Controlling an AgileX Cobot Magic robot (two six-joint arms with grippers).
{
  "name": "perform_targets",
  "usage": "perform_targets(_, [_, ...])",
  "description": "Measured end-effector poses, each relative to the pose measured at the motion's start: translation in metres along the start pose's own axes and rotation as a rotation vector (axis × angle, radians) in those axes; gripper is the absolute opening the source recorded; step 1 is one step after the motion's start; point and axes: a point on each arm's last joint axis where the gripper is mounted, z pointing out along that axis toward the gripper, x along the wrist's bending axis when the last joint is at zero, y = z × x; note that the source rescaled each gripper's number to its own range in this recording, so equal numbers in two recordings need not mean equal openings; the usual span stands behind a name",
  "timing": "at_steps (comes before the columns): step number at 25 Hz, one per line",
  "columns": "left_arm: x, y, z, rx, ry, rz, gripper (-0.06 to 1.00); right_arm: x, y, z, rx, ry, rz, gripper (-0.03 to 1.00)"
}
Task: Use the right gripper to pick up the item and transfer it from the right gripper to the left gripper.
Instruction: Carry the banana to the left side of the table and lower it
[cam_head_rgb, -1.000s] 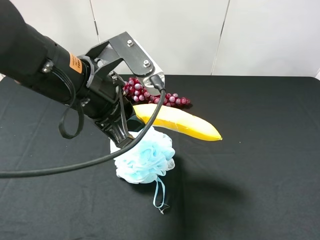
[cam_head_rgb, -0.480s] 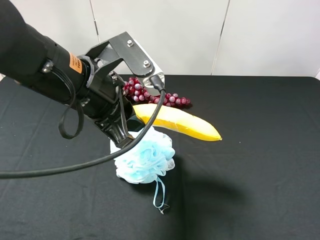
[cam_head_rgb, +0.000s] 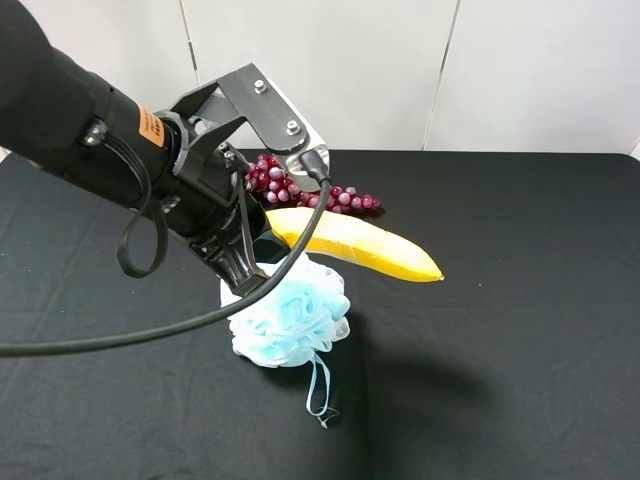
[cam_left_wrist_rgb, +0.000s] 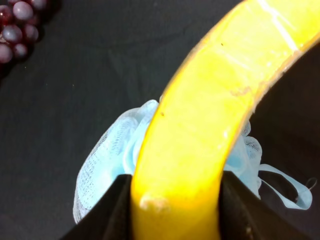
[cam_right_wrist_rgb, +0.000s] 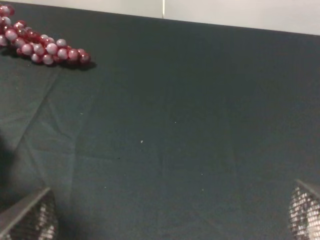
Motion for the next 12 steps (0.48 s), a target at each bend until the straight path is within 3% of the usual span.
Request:
perform_targets(8, [0.008, 0.030, -0.027, 0.016, -0.017, -0.112, 0.00, 0.000, 0.000, 0.000, 0.000, 0.000, 0.000, 1.00])
perform_targets(12, [0.028, 0.045, -0.051, 0.049, 0.055, -0.182, 0.00, 0.000, 0.000, 0.000, 0.000, 0.000, 0.000, 1.00])
